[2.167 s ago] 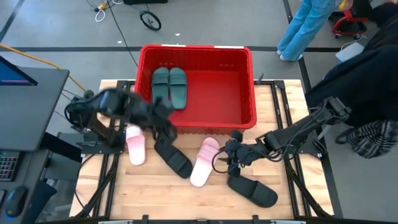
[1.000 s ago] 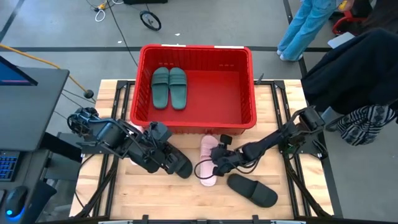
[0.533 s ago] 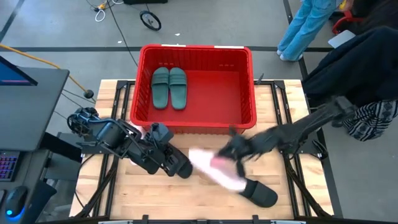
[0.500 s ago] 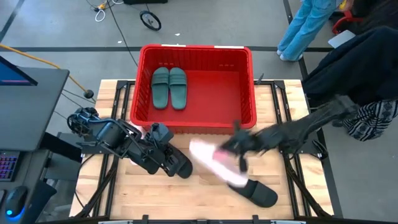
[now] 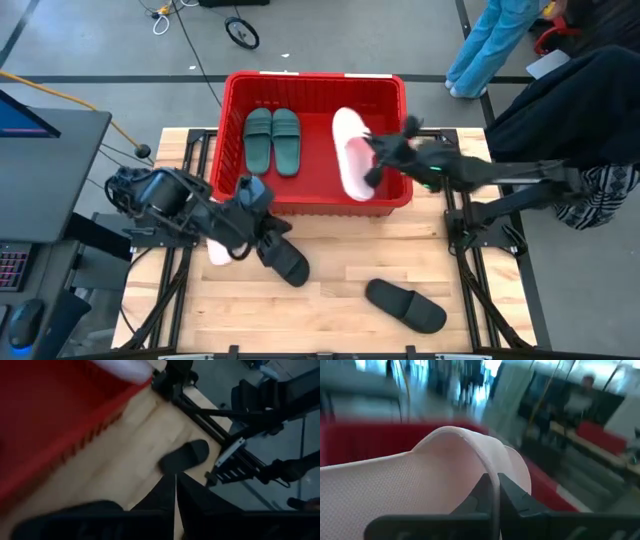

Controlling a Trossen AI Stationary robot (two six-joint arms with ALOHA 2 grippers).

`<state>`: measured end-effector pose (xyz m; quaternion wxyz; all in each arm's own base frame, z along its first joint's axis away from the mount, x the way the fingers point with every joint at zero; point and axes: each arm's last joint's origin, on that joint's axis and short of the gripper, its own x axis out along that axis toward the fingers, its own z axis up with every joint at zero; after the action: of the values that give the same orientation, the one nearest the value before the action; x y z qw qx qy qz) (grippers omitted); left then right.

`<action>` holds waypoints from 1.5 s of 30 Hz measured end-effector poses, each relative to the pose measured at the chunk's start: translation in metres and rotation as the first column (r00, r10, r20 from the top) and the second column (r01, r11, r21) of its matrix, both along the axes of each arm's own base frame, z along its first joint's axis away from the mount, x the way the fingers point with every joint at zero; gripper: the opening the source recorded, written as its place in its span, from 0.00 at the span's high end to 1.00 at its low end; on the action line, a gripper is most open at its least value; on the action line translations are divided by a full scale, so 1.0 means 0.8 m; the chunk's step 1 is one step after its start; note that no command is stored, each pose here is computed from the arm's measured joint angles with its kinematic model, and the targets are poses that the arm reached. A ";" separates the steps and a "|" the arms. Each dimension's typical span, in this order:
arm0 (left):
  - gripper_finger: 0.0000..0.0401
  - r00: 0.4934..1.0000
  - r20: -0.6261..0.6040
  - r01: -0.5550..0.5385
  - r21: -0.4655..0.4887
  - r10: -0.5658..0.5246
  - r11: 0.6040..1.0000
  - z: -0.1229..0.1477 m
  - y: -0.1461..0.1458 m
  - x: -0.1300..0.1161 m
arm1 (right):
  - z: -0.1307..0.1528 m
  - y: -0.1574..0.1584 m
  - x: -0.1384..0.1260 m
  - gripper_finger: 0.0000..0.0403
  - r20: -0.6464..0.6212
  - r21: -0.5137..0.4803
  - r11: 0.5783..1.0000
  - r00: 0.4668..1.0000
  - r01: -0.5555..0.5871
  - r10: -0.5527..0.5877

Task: Pick and place slides into bin
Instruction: Put the right pink slipper into the red bin

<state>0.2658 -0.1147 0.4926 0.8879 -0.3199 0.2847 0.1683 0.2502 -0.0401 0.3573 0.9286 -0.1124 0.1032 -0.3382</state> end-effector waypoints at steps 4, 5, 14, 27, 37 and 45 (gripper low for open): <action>0.93 1.000 0.010 0.000 0.041 0.000 0.999 0.006 0.014 0.002 | -0.057 -0.047 0.036 0.98 -0.198 0.033 0.992 0.974 0.121 -0.112; 0.93 1.000 0.010 -0.006 0.044 0.005 0.999 0.006 0.016 0.003 | -0.069 -0.059 0.043 0.98 -0.229 0.036 0.988 0.964 0.149 -0.137; 0.98 1.000 0.004 -0.015 0.063 0.015 0.998 0.005 0.025 0.006 | -0.163 -0.149 0.072 0.98 -0.509 -0.029 0.981 0.842 0.192 -0.180; 0.94 1.000 0.005 -0.018 0.057 0.018 0.998 0.005 0.024 0.006 | -0.219 -0.213 0.065 0.96 -0.614 -0.029 0.987 0.777 0.155 -0.140; 0.98 1.000 0.000 0.001 0.082 -0.001 0.997 0.005 0.024 0.006 | -0.244 -0.231 0.060 0.93 -0.637 0.031 0.990 0.766 0.140 -0.089; 0.95 1.000 -0.001 0.001 0.081 -0.001 0.997 0.005 0.024 0.006 | -0.244 -0.241 0.048 0.81 -0.647 0.050 0.982 0.755 0.181 -0.106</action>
<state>0.2709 -0.0953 0.4967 0.9001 -0.2834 0.2782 0.1794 0.2885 -0.2332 0.1623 0.8134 -0.1618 0.4406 -0.3436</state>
